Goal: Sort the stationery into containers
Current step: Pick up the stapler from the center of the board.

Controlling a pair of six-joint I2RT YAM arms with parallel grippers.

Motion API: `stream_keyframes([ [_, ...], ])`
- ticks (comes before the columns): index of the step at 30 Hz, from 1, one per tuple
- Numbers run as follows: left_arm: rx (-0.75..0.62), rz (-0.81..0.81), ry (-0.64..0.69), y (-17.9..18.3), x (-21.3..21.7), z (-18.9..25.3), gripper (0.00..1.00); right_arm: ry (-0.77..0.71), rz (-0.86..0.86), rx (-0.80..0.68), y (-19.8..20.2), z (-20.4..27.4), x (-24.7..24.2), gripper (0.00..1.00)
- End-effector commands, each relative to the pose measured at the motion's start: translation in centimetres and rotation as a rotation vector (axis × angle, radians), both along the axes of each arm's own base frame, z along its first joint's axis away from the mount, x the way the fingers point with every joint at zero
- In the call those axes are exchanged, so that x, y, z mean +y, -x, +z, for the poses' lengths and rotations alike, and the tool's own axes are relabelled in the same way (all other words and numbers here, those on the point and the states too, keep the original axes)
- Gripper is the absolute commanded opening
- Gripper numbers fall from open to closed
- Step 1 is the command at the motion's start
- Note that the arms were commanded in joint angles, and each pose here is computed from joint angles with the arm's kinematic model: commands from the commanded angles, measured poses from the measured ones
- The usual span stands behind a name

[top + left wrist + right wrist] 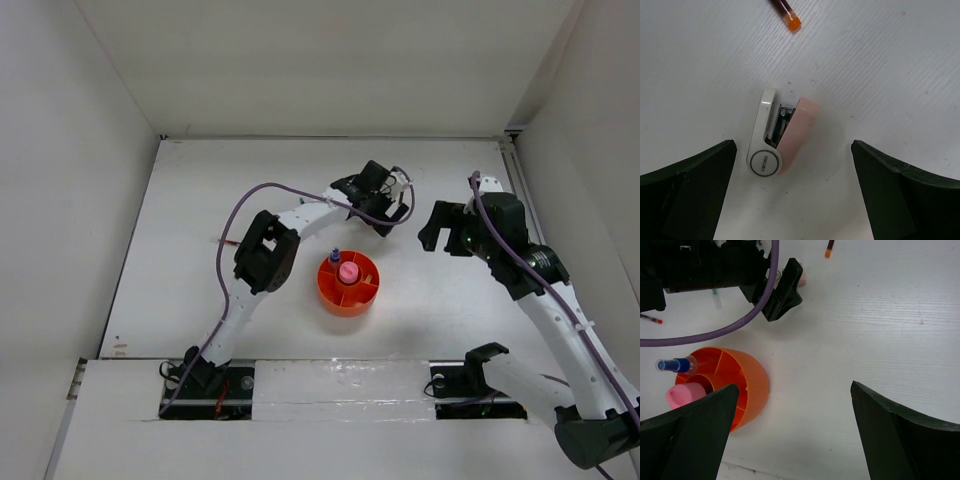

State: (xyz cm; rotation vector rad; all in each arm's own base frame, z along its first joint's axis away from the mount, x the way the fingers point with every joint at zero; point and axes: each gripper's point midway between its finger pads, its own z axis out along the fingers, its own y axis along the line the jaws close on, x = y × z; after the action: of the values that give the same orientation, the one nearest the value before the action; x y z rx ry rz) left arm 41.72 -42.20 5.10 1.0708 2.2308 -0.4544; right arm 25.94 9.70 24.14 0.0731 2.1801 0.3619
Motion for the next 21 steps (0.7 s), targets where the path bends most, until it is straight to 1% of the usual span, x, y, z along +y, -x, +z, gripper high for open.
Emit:
stream_keyframes([
  [1, -0.059, 0.007, -0.008, -0.9, -0.5, -0.1, 0.98, 0.015, 0.006, -0.045, 0.3, 1.8, -0.5, 1.00],
  [5, -0.089, 0.024, -0.024, -1.7, -0.4, -0.4, 0.98, 0.026, 0.004, -0.056, 0.6, 2.4, -0.8, 1.00],
  [9, -0.088, 0.030, -0.035, -1.8, -0.3, -0.9, 0.96, 0.030, 0.008, -0.067, 0.5, 2.7, -0.9, 1.00],
  [10, -0.088, 0.030, -0.035, -1.8, -0.3, -0.9, 0.92, 0.031, 0.008, -0.067, 0.5, 2.7, -0.9, 1.00],
  [12, -0.065, 0.030, -0.039, -1.3, -0.1, -1.6, 0.89, 0.031, 0.008, -0.067, 0.5, 2.7, -0.9, 1.00],
  [13, -0.052, 0.030, -0.052, -0.9, 0.3, -2.2, 0.82, 0.028, 0.008, -0.076, 0.4, 2.9, -0.8, 1.00],
  [15, -0.042, 0.029, -0.062, -0.5, 0.7, -2.5, 0.73, 0.030, 0.008, -0.067, 0.4, 2.5, -0.8, 1.00],
  [17, -0.049, 0.035, -0.065, -0.5, 0.9, -2.5, 0.68, 0.028, 0.008, -0.076, 0.3, 2.7, -0.8, 1.00],
  [18, -0.040, 0.035, -0.075, -0.2, 1.2, -3.0, 0.62, 0.028, 0.008, -0.076, 0.3, 2.7, -0.8, 1.00],
  [20, -0.053, 0.035, -0.062, -0.4, 1.0, -2.4, 0.53, 0.023, 0.004, -0.065, 0.2, 2.5, -0.7, 1.00],
  [21, -0.047, 0.043, -0.057, -0.4, 1.0, -2.4, 0.50, 0.023, 0.003, -0.065, 0.2, 2.5, -0.7, 1.00],
])
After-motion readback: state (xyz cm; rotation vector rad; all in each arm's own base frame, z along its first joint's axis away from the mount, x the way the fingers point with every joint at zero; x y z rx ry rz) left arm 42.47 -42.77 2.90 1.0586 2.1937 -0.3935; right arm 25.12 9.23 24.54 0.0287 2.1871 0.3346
